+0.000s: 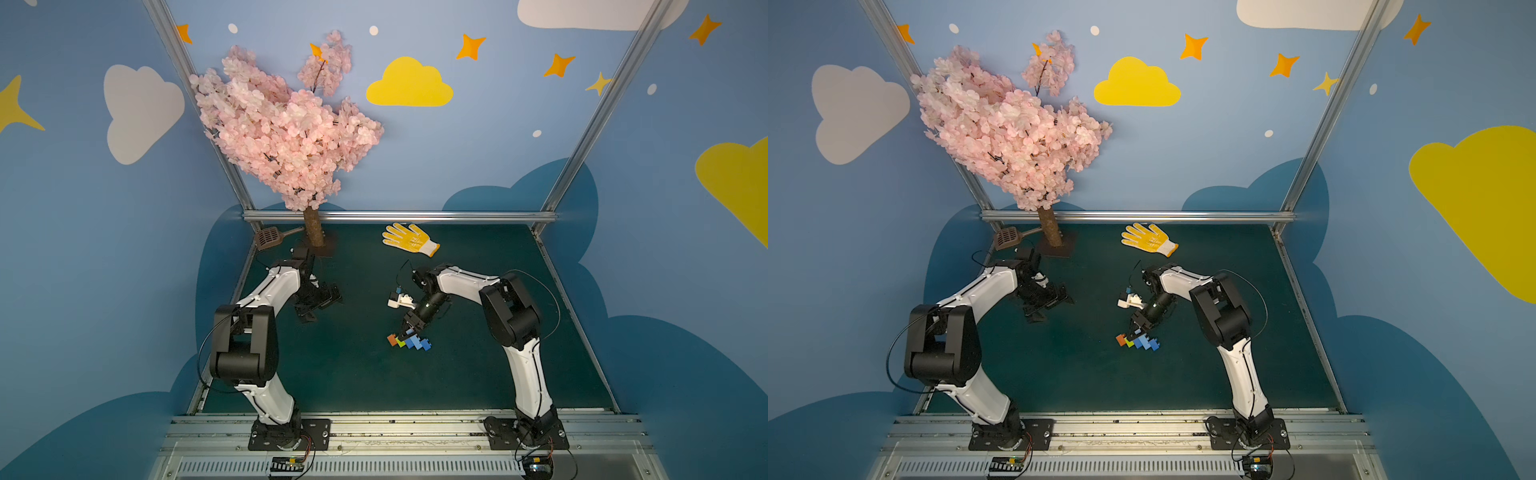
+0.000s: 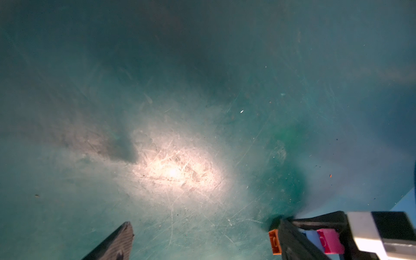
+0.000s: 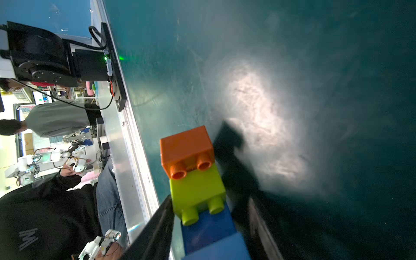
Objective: Assemble the letter y with lego
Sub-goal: Place the lego brick at the center of the board, then adjust the lego brick at the center of the board.
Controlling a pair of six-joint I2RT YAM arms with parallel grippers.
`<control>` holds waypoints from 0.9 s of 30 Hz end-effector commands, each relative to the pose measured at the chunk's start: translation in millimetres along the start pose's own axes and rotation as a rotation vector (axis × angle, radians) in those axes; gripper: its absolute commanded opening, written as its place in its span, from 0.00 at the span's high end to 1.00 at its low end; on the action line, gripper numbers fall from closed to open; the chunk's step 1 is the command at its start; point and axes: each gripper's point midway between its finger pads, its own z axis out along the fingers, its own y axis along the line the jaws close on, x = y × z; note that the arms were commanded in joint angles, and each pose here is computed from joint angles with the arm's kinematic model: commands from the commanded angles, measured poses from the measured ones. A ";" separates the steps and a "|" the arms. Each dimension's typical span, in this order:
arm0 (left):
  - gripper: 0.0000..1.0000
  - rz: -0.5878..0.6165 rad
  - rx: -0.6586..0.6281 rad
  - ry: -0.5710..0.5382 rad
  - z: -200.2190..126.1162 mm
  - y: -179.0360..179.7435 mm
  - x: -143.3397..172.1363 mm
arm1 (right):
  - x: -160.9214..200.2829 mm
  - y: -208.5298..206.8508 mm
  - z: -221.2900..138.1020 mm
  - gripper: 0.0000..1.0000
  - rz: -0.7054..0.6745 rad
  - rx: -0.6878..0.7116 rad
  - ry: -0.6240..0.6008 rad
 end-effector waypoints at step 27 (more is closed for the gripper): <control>0.00 -0.005 -0.020 0.016 0.9 4.3 0.4 | -72.2 -19.4 -91.2 0.22 0.017 0.495 -0.353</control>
